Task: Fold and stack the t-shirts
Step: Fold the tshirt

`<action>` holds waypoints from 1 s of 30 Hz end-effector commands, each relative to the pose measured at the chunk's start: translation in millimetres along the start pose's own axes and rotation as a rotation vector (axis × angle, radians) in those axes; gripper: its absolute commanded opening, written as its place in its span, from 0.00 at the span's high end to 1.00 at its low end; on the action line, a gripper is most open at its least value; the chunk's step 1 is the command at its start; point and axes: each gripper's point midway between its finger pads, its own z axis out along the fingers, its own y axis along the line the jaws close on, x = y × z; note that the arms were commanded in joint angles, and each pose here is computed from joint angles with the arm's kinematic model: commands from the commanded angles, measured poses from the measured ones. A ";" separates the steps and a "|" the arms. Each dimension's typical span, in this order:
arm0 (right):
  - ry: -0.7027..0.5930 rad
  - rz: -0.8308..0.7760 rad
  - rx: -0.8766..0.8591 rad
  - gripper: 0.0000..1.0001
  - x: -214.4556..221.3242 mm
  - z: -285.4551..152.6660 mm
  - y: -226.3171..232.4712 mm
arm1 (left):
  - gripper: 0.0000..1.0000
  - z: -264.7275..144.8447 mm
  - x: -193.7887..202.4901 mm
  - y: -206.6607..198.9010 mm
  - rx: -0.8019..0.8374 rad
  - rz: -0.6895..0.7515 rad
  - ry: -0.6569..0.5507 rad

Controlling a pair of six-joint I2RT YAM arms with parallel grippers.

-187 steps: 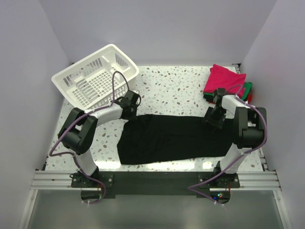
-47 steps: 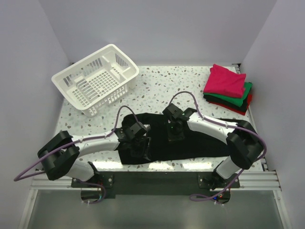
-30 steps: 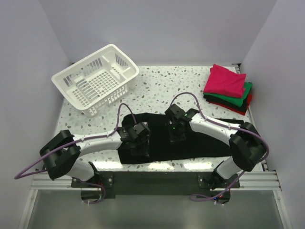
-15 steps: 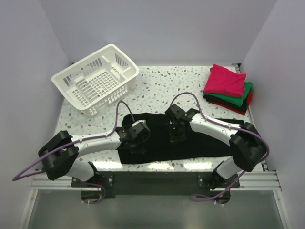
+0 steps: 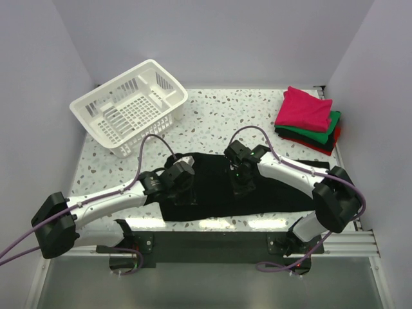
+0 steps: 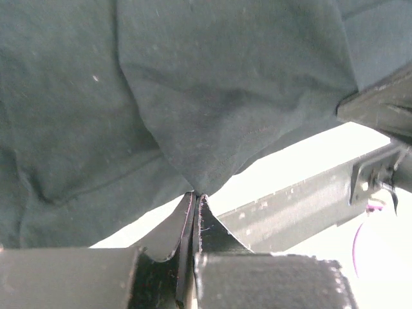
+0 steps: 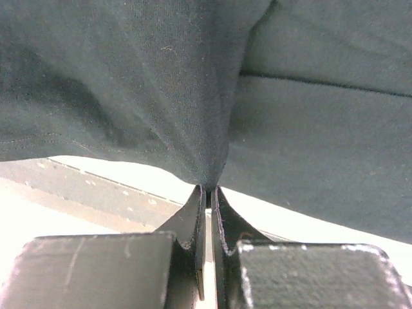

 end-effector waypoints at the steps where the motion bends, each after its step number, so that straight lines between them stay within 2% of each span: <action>1: 0.037 -0.063 -0.037 1.00 7.6 -14.5 4.5 | 1.00 -14.9 9.0 -14.0 0.051 0.026 0.071; 14: 0.134 -0.059 -0.013 1.00 21.9 6.8 -2.8 | 1.00 -25.2 35.0 -37.3 0.198 0.055 0.212; 15: 0.132 -0.061 -0.005 1.00 21.2 7.7 -4.1 | 0.97 -25.3 36.1 -40.4 0.214 0.059 0.219; 17: 0.142 -0.054 0.009 1.00 22.2 9.5 -6.3 | 0.76 -28.8 35.1 -46.9 0.244 0.063 0.220; 18: 0.144 -0.050 0.019 1.00 22.2 10.1 -8.2 | 0.55 -33.2 29.8 -52.0 0.255 0.075 0.203; 19: 0.150 -0.049 0.032 1.00 22.8 10.9 -10.5 | 0.47 -35.8 24.0 -44.8 0.209 0.079 0.172; 21: 0.149 -0.050 0.037 1.00 21.9 11.2 -10.5 | 0.40 -42.3 -1.2 -34.2 0.142 0.089 0.089; 24: 0.146 -0.051 0.048 1.00 19.8 11.3 -11.5 | 0.40 -44.2 -39.5 9.0 0.000 0.014 -0.020; 27: 0.141 -0.048 0.055 1.00 16.2 10.7 -11.5 | 0.40 -47.4 -87.5 27.0 -0.042 -0.053 -0.208; 30: 0.139 -0.051 0.068 1.00 12.4 11.4 -11.5 | 0.36 -39.7 -115.3 41.5 -0.127 -0.078 -0.291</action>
